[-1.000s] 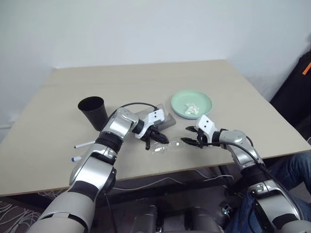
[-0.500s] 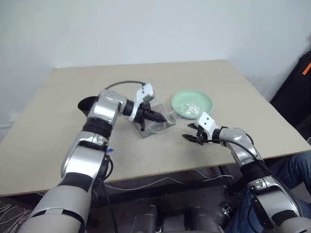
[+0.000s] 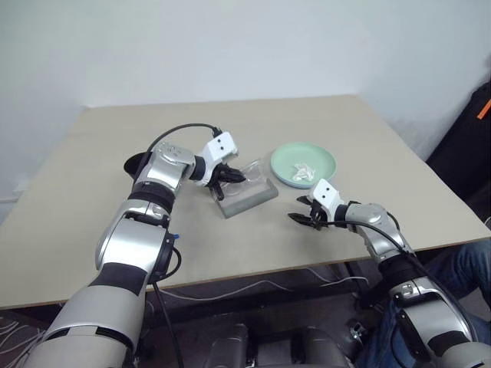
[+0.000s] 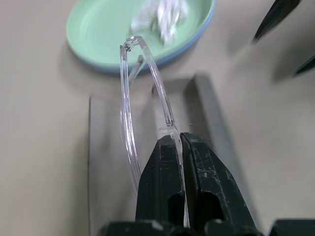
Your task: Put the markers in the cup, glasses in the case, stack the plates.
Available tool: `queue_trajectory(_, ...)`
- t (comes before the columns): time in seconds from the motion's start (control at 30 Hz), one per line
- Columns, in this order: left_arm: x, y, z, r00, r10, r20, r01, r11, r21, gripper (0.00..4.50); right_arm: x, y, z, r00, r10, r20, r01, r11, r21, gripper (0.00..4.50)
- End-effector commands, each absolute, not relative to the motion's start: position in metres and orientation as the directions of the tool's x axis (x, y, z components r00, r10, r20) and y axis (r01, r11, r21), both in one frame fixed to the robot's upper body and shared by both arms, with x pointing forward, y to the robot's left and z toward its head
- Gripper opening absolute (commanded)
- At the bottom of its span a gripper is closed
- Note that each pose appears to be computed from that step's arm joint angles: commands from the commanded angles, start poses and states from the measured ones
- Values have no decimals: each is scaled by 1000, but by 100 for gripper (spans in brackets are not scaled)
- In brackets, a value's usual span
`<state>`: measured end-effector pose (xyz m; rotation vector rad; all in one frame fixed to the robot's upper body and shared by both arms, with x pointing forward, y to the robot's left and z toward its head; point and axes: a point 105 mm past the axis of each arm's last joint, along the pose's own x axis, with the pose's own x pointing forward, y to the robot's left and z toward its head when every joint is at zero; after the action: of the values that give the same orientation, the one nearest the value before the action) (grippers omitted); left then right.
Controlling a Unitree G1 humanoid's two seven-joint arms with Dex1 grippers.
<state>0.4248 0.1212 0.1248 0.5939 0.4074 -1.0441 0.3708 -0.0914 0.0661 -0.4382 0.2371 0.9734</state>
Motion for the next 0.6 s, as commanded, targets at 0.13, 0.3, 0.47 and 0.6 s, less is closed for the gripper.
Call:
queue_trajectory(0.13,426,105,127,435,-682,-588,900,304,314,2,372,-86,83,560,756,-339,-826,478,-297,282)
queue_trajectory(0.3,418,102,113,368,-673,-642,930,270,250,2,369,-87,82,566,753,-335,-822,487,-295,282)
queue_trajectory(0.47,409,101,108,283,-688,-668,958,239,160,2,367,-88,81,571,749,-335,-819,494,-293,282)
queue_trajectory(0.6,404,101,109,233,-721,-653,964,257,60,2,366,-88,80,573,748,-335,-818,496,-291,282)
